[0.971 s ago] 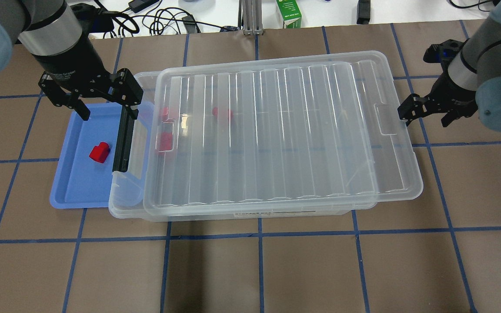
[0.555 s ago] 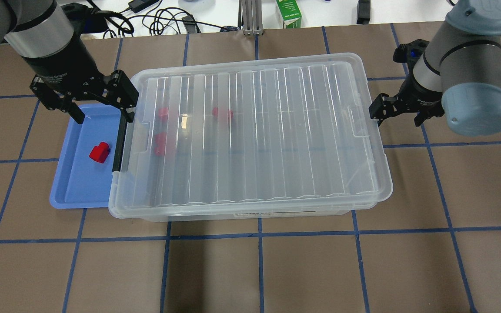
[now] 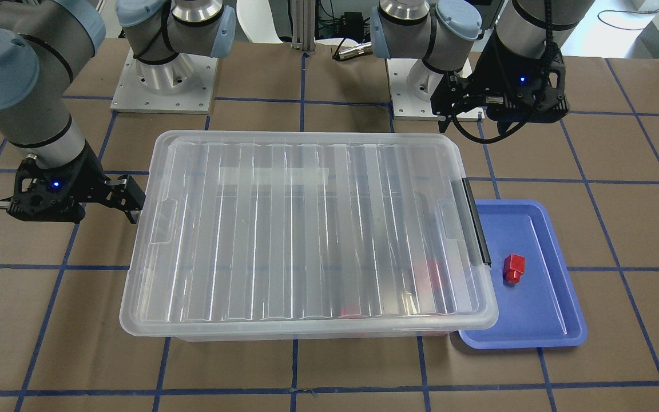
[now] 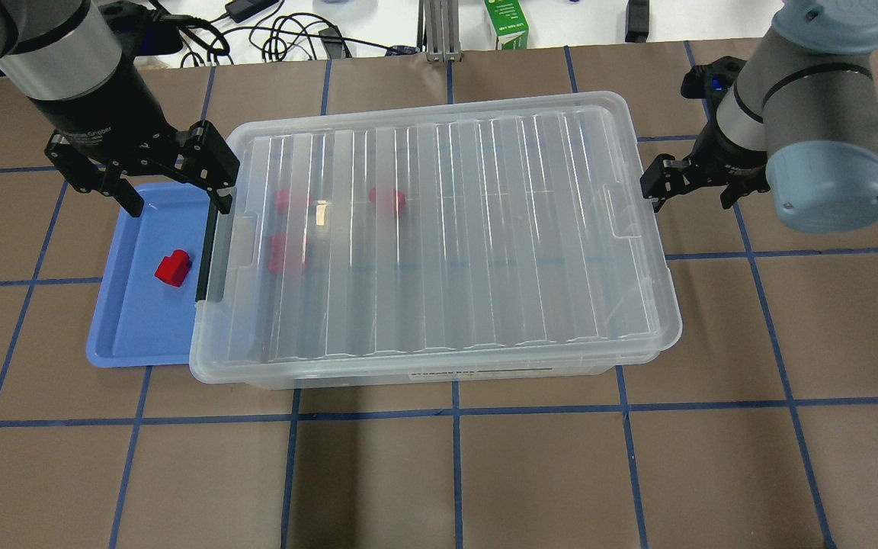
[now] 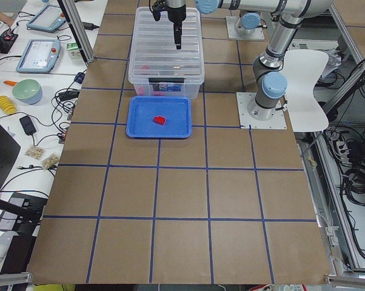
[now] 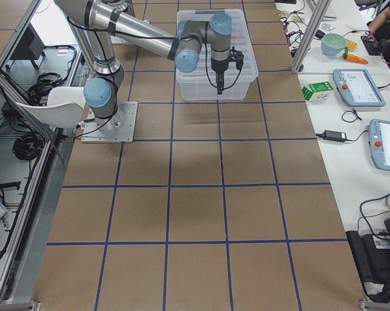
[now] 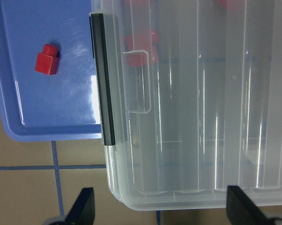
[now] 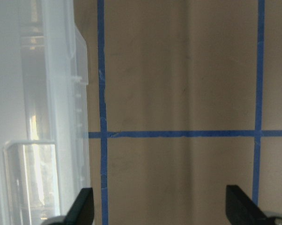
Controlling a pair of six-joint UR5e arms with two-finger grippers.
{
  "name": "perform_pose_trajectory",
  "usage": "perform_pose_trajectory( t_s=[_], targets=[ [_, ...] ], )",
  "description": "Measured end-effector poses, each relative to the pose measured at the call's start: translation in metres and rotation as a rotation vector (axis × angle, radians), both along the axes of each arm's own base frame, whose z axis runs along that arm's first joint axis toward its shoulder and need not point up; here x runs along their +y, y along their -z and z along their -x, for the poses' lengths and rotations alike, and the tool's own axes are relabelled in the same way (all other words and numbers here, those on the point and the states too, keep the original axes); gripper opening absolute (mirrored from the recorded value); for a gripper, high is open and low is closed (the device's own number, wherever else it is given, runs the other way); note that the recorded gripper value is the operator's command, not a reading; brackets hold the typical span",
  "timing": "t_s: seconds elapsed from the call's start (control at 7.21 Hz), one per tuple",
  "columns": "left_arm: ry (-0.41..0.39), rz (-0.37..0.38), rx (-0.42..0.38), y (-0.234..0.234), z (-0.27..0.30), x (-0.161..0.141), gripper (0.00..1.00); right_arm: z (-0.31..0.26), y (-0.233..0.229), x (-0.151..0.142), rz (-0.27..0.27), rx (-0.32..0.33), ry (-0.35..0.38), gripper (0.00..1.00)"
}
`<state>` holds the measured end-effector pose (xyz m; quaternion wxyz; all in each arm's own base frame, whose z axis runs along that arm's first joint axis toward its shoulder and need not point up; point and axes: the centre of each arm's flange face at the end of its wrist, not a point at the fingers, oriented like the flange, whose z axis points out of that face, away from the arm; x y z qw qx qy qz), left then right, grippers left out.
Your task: Place red block in blue tray from box
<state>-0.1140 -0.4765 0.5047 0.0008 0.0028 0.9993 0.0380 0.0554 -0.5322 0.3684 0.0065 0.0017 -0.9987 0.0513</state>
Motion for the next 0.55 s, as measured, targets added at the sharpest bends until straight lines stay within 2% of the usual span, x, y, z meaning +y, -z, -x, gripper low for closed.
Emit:
perform_pose_trajectory(
  t_s=[0.28, 0.55],
  targets=[
    [0.009, 0.0, -0.001, 0.005, 0.0, 0.002, 1.0, 0.0, -0.052, 0.006, 0.022, 0.009, 0.007, 1.0],
    [0.013, 0.014, -0.004, 0.015, -0.001, 0.001, 1.0, -0.007, -0.11, 0.041, 0.028, 0.006, 0.008, 1.0]
  ],
)
